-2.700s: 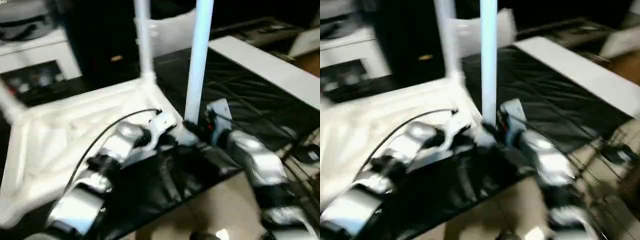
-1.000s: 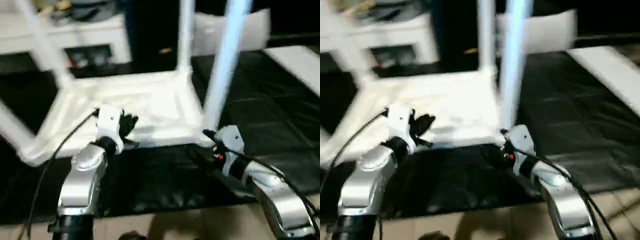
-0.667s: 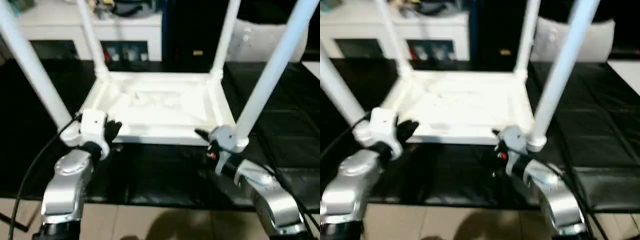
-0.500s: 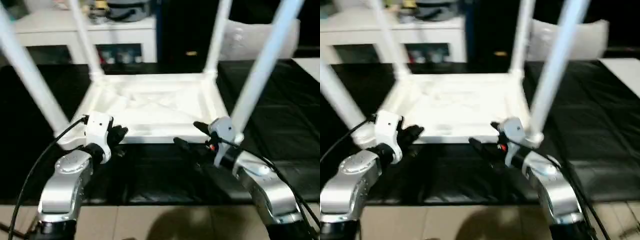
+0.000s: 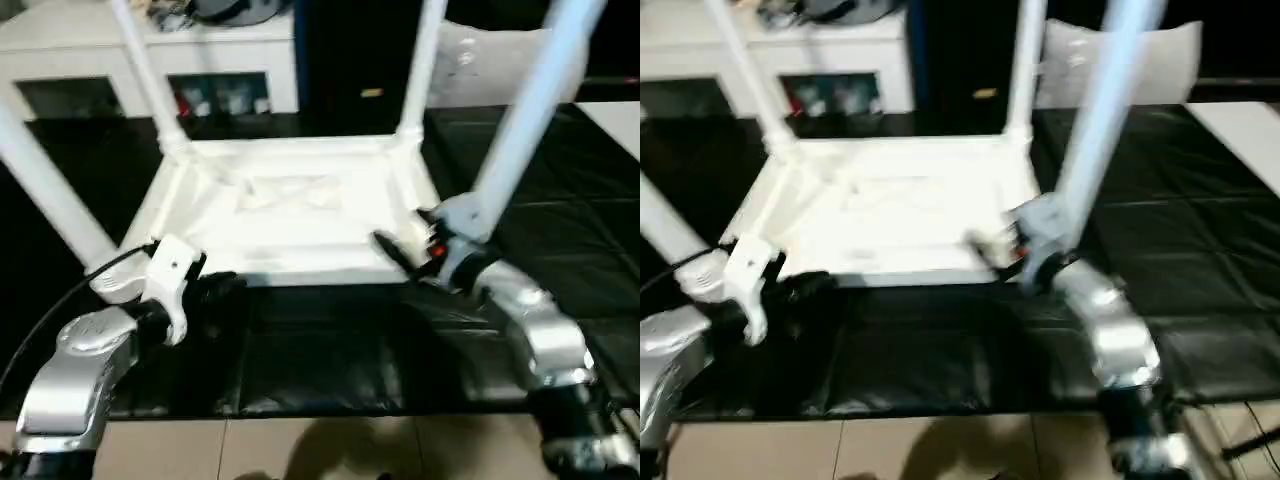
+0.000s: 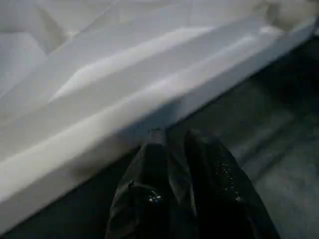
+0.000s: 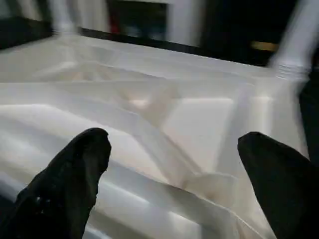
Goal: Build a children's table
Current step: Rotate table base
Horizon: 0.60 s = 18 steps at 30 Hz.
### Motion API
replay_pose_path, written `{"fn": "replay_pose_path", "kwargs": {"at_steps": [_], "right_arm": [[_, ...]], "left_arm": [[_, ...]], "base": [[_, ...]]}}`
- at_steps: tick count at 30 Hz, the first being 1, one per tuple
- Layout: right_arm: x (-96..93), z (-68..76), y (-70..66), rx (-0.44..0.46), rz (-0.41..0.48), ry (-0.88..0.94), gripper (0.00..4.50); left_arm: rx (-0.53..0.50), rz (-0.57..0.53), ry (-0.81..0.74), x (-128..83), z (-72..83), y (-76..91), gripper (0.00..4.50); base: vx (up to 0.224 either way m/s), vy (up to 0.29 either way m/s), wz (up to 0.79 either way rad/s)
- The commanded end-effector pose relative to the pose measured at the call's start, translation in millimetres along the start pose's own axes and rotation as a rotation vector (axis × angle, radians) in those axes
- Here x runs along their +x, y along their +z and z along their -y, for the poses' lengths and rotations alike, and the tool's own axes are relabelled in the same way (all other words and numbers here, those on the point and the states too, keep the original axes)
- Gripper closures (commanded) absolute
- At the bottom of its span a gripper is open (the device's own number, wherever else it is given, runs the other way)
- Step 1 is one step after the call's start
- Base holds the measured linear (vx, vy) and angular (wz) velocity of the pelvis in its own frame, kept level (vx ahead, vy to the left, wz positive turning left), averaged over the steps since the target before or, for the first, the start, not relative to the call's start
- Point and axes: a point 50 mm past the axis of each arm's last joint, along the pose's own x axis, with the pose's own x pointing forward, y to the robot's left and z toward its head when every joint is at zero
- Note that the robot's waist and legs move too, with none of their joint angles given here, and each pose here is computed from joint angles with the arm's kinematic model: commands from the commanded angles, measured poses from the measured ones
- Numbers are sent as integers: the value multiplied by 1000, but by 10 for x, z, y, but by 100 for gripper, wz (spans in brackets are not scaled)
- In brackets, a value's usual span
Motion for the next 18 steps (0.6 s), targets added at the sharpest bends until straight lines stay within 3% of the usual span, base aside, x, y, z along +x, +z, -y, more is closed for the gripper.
{"fn": "replay_pose_path", "kwargs": {"at_steps": [1,3,5,7,13,16,18], "right_arm": [[-77,201,-6,3,-5,-91,0],[-129,338,-26,13,-9,-161,0],[-142,377,-34,15,-8,-179,0],[-189,472,-73,3,-12,-209,0],[-180,326,-96,20,15,-104,0],[-164,146,-144,26,19,-14,0],[-158,51,-168,10,15,40,0]], "left_arm": [[15,2,5,-62,-32,-4,352],[17,2,8,-121,-56,-38,341],[19,6,11,-143,-70,-46,326],[37,-5,51,-275,-175,-99,317],[51,-92,-10,-593,-227,-196,297],[57,-143,-18,-781,-307,-228,297],[45,-120,25,-870,-431,-181,297]], "base": [[0,0,0],[0,0,0],[0,0,0],[0,0,0],[0,0,0],[0,0,0],[0,0,0]]}}
